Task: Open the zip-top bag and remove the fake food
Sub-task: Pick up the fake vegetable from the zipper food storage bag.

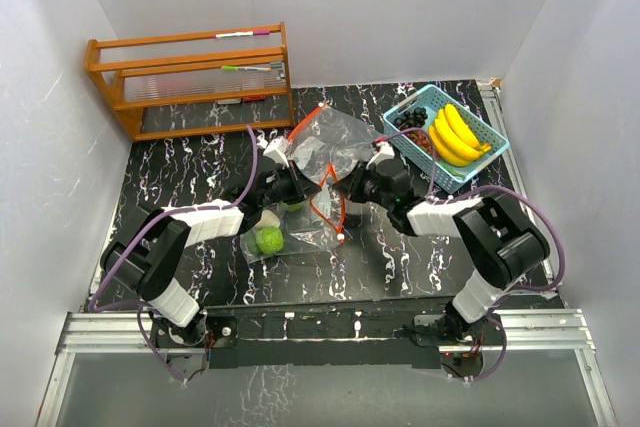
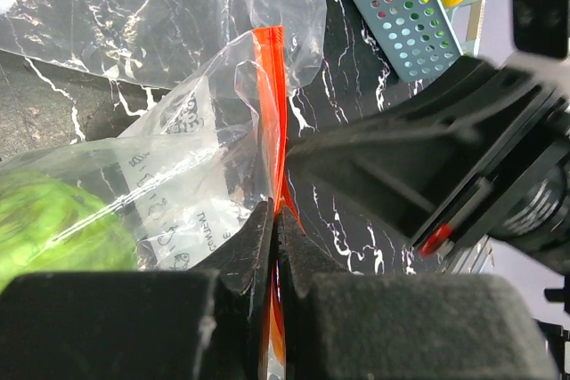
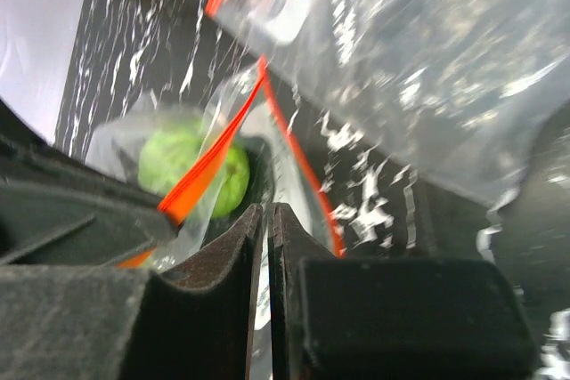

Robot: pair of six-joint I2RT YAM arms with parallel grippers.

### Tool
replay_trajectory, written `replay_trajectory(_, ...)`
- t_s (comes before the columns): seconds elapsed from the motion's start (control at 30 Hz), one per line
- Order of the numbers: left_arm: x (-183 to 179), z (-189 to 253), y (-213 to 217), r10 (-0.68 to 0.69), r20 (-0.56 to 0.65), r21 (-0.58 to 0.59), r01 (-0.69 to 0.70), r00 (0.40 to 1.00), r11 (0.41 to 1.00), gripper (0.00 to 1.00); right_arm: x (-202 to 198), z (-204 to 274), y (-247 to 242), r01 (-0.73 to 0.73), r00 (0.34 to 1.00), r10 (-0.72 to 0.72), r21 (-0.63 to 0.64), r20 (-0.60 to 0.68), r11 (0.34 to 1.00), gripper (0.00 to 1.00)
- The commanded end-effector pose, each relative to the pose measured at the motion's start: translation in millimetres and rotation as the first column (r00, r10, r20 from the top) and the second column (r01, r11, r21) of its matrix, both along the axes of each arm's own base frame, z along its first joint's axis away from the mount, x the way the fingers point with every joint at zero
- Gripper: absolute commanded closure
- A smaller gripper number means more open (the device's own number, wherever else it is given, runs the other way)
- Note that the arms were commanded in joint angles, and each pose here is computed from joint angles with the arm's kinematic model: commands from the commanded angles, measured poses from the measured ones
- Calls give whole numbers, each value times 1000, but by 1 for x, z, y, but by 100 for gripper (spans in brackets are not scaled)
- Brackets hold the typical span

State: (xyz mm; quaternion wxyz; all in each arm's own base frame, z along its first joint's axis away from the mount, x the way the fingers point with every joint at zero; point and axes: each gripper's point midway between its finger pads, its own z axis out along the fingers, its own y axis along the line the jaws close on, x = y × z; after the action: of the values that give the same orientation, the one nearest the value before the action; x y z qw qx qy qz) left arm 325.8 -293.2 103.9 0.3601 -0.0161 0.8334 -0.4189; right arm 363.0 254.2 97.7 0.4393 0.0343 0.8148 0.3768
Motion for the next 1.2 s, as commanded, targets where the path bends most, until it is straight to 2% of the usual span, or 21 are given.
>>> replay_trajectory(0.0,10,39,-4,16,85,-52,-12,996,999,100,-9,23,39,-102,994,98,75,50,992,89)
replay_trajectory(0.27,7,43,-10,-5,79,-34,8,997,999,100,-32,-3,71,-234,972,236,173,13,957,89)
replay_trajectory(0.47,2,50,-19,-26,96,-16,27,995,1000,100,-46,1,88,-348,937,334,313,100,884,89)
replay_trajectory(0.77,-1,51,-23,-50,93,-19,52,994,998,100,-54,0,96,-435,900,403,364,163,824,88)
replay_trajectory(0.97,-1,52,-23,-50,95,-17,52,994,998,100,-56,10,101,-480,877,430,355,215,802,70)
replay_trajectory(1.07,-1,50,-24,-54,89,-19,56,995,998,100,-57,12,101,-490,871,436,344,225,801,50)
replay_trajectory(1.17,-2,49,-26,-61,83,-25,63,995,998,100,-57,14,104,-508,860,450,323,239,799,34)
